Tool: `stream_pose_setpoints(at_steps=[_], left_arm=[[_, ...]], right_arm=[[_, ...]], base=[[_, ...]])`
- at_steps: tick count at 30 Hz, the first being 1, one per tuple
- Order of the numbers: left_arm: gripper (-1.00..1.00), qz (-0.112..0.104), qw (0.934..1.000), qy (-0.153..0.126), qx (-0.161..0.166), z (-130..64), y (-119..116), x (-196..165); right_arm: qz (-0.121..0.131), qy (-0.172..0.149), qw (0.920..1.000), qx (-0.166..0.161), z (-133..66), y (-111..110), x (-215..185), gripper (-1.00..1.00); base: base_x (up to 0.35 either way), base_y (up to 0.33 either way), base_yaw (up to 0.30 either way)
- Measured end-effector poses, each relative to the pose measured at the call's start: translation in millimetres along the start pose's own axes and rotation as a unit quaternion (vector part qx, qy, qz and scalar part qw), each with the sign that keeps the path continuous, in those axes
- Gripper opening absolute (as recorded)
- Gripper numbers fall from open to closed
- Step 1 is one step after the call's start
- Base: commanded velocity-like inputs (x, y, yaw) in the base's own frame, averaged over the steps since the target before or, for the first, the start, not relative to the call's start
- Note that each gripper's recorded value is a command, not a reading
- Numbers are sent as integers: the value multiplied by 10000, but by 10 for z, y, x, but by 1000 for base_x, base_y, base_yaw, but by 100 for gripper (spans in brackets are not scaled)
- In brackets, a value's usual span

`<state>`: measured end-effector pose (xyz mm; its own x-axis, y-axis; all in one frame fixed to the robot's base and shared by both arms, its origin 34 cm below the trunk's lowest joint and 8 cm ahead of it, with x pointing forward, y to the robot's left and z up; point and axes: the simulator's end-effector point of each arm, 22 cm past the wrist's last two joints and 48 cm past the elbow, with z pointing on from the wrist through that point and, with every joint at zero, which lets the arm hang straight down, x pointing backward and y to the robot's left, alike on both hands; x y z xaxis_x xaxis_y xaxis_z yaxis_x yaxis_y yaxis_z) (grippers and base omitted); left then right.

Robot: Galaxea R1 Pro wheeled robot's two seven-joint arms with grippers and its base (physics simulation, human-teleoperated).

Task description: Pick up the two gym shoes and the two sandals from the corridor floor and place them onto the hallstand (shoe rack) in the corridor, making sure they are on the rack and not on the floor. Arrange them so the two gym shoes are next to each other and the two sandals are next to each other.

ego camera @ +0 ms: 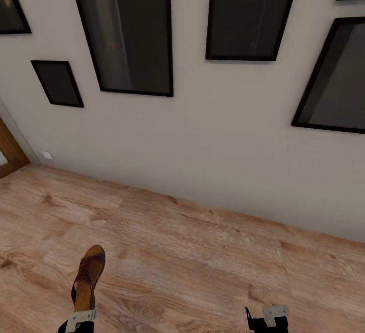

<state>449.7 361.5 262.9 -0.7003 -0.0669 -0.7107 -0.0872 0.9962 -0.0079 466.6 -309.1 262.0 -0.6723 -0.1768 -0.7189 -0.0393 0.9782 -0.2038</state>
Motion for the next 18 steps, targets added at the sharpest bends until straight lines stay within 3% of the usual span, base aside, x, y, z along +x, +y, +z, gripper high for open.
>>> stream_pose_setpoints(at_steps=[15,18], left_arm=[[-100,0,10000,-1,-5,0,7,-1],[-100,4,10000,1,1,0,1,0]], right_arm=[[-1,-4,10000,0,2,0,-5,100],[-1,-5,10000,2,2,-2,-6,100]], base=[[0,-2,-300],[0,-145,-300]])
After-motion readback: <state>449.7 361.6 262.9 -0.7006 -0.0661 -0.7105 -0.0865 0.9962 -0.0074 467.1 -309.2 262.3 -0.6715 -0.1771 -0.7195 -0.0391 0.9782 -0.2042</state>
